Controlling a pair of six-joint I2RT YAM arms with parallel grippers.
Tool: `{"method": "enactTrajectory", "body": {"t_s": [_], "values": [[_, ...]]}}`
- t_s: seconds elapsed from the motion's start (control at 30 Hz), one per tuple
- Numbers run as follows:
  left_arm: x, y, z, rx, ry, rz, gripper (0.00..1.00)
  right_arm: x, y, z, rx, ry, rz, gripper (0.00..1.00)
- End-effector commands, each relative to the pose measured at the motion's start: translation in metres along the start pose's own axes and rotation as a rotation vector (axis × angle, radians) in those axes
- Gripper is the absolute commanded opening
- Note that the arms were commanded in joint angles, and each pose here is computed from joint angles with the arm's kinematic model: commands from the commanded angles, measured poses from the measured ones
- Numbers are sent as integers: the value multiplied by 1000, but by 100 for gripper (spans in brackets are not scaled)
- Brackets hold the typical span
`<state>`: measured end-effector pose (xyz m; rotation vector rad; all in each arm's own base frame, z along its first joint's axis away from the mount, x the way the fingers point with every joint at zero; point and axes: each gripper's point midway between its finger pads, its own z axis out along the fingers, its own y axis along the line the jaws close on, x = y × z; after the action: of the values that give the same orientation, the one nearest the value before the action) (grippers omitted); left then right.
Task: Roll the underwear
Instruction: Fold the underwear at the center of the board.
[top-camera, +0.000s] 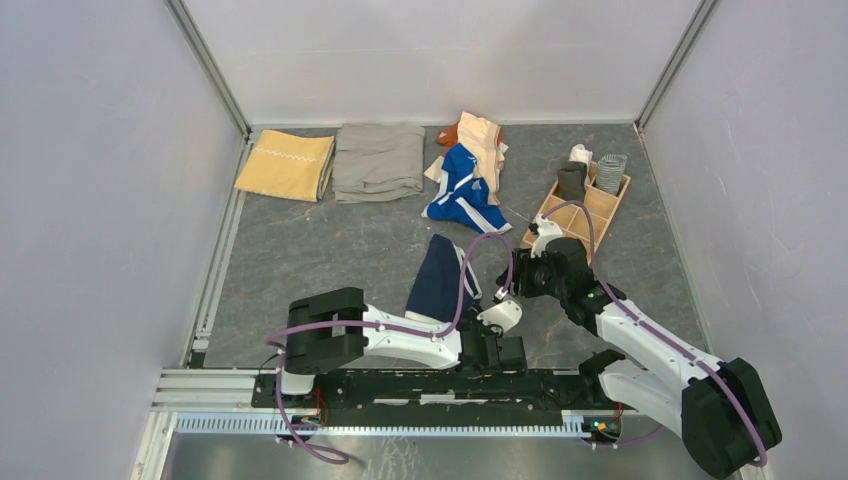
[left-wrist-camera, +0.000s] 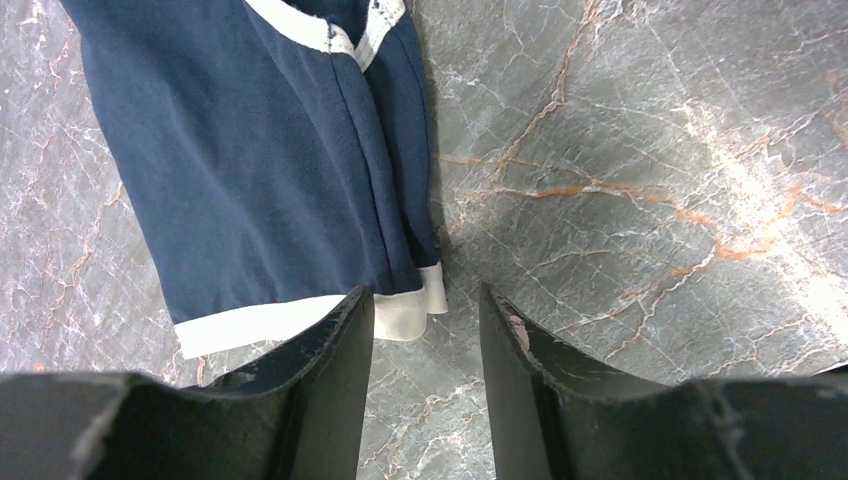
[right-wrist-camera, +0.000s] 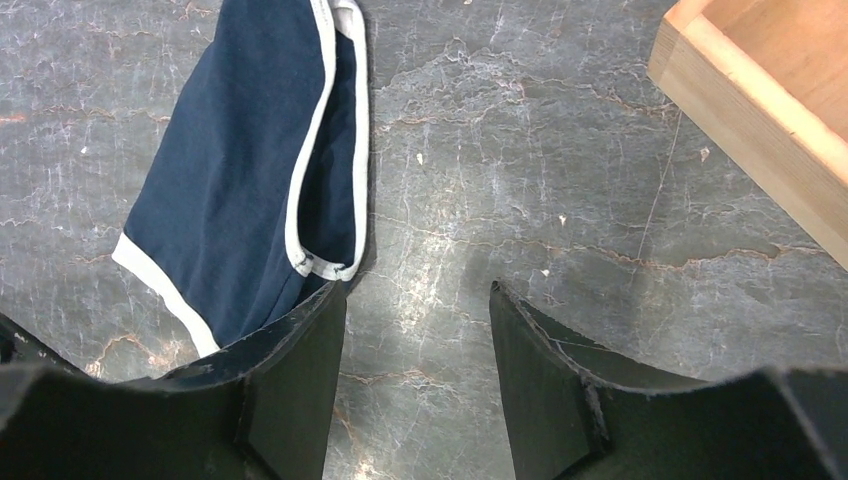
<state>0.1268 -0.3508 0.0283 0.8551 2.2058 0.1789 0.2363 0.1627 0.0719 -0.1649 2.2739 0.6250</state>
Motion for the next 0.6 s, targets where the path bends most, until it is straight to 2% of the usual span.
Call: {"method": "enactTrajectory", "body": {"t_s": [0.0, 0.3, 0.47, 0.5, 0.57], "values": [[-7, -2, 5, -25, -19, -51, 48, -4, -1, 1, -1, -13, -8, 60], [20, 6, 17, -58, 19, -32, 40, -6, -2, -1, 8, -14, -14, 61], [29, 13, 24, -86, 22, -10, 31, -4, 1, -3, -10, -13, -3, 60], [29, 16, 25, -88, 16, -9, 27, -2, 3, -4, -21, -10, 5, 61], [33, 22, 29, -95, 11, -20, 12, 3, 6, -5, -47, -11, 34, 64]]}}
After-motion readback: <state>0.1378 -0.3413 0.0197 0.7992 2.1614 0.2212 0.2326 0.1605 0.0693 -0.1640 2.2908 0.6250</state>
